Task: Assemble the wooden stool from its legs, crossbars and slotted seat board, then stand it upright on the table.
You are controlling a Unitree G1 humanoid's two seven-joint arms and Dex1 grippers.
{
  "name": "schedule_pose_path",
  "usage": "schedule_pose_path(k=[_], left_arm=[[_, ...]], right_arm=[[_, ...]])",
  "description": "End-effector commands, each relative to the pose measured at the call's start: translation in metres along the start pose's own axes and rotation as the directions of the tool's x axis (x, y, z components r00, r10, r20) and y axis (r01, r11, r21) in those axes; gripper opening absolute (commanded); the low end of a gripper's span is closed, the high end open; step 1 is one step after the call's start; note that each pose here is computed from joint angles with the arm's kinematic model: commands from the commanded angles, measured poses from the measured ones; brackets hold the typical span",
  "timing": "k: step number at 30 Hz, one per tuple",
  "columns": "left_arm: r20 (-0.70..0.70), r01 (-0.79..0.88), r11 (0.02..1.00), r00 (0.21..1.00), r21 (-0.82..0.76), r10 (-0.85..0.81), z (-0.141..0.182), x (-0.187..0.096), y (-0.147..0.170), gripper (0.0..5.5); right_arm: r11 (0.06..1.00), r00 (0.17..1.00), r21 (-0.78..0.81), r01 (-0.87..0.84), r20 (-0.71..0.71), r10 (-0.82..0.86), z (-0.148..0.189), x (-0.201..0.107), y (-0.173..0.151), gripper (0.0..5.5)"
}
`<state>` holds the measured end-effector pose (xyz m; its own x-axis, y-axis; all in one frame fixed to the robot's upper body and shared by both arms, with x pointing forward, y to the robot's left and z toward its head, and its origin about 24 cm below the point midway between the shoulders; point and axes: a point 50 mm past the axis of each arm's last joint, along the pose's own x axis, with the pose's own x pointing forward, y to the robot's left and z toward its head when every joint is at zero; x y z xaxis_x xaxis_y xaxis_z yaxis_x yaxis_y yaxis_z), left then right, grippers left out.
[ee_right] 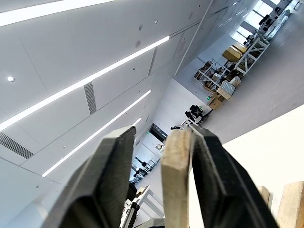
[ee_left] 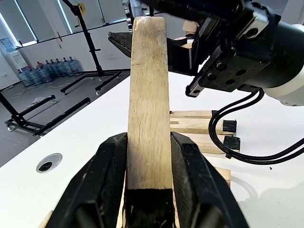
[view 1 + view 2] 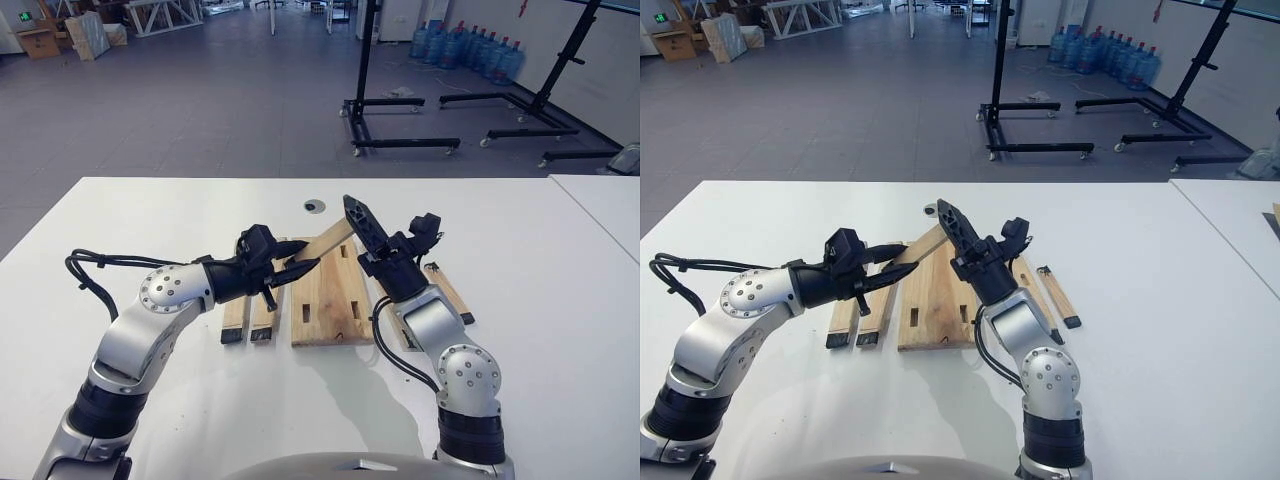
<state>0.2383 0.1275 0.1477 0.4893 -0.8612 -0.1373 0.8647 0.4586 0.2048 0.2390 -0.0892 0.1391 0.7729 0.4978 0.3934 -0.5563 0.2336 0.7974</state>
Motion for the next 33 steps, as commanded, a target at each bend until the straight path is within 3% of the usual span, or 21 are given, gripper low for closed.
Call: schedule_pose_path(k=[1, 5, 8, 11, 14, 17, 19, 21, 25, 28, 33], left_arm=[[-0.004, -0.012, 1.0, 1.0, 0.02, 0.012, 0.0, -0.002, -0.001, 1.27], [-0.003, -0.013, 1.0, 1.0, 0.026, 0.013, 0.0, -0.001, -0.003, 1.27], [0.002, -0.019, 1.0, 1.0, 0.022, 0.019, 0.001, 0.0, -0.003, 1.27], [0.033, 0.012, 1.0, 0.999, -0.016, -0.011, 0.004, 0.0, -0.009, 1.88], [0.22, -0.019, 0.984, 0.974, -0.177, 0.058, 0.035, 0.0, 0.002, 2.23], [0.452, -0.034, 0.894, 0.854, -0.447, 0.258, 0.069, -0.01, 0.034, 2.23], [0.397, -0.181, 0.825, 0.808, -0.536, 0.436, 0.062, -0.016, 0.051, 2.23], [0.221, -0.415, 0.754, 0.783, -0.51, 0.581, 0.04, -0.017, 0.06, 2.23], [0.025, -0.664, 0.506, 0.593, -0.551, 0.805, 0.006, -0.03, 0.072, 2.23], [-0.043, -0.734, 0.434, 0.531, -0.523, 0.846, -0.009, -0.036, 0.071, 2.23], [-0.07, -0.746, 0.415, 0.522, -0.521, 0.85, -0.017, -0.03, 0.063, 2.23]], right_arm=[[0.999, 1.0, 0.048, 0.022, 0.019, -0.023, -0.007, 0.001, 0.0, 1.18], [0.998, 0.998, 0.027, 0.051, 0.024, -0.051, -0.008, -0.001, -0.001, 0.56], [0.996, 0.995, 0.022, 0.082, 0.048, -0.083, -0.006, -0.005, -0.004, 0.44], [0.993, 0.989, 0.013, 0.118, 0.087, -0.118, 0.002, -0.012, -0.009, 0.39], [0.968, 0.931, 0.008, 0.249, 0.273, -0.242, 0.037, -0.025, -0.022, 0.39], [0.897, 0.871, -0.177, 0.405, 0.372, -0.32, 0.082, -0.046, -0.035, 0.39], [0.817, 0.848, -0.299, 0.494, 0.374, -0.376, 0.099, -0.054, -0.044, 0.39], [0.747, 0.851, -0.413, 0.521, 0.315, -0.42, 0.104, -0.055, -0.054, 0.39], [0.687, 0.882, -0.57, 0.451, 0.166, -0.441, 0.101, -0.055, -0.072, 0.39], [0.686, 0.898, -0.606, 0.402, 0.113, -0.426, 0.098, -0.053, -0.077, 0.39], [0.678, 0.901, -0.636, 0.368, 0.063, -0.43, 0.092, -0.055, -0.081, 0.39]])
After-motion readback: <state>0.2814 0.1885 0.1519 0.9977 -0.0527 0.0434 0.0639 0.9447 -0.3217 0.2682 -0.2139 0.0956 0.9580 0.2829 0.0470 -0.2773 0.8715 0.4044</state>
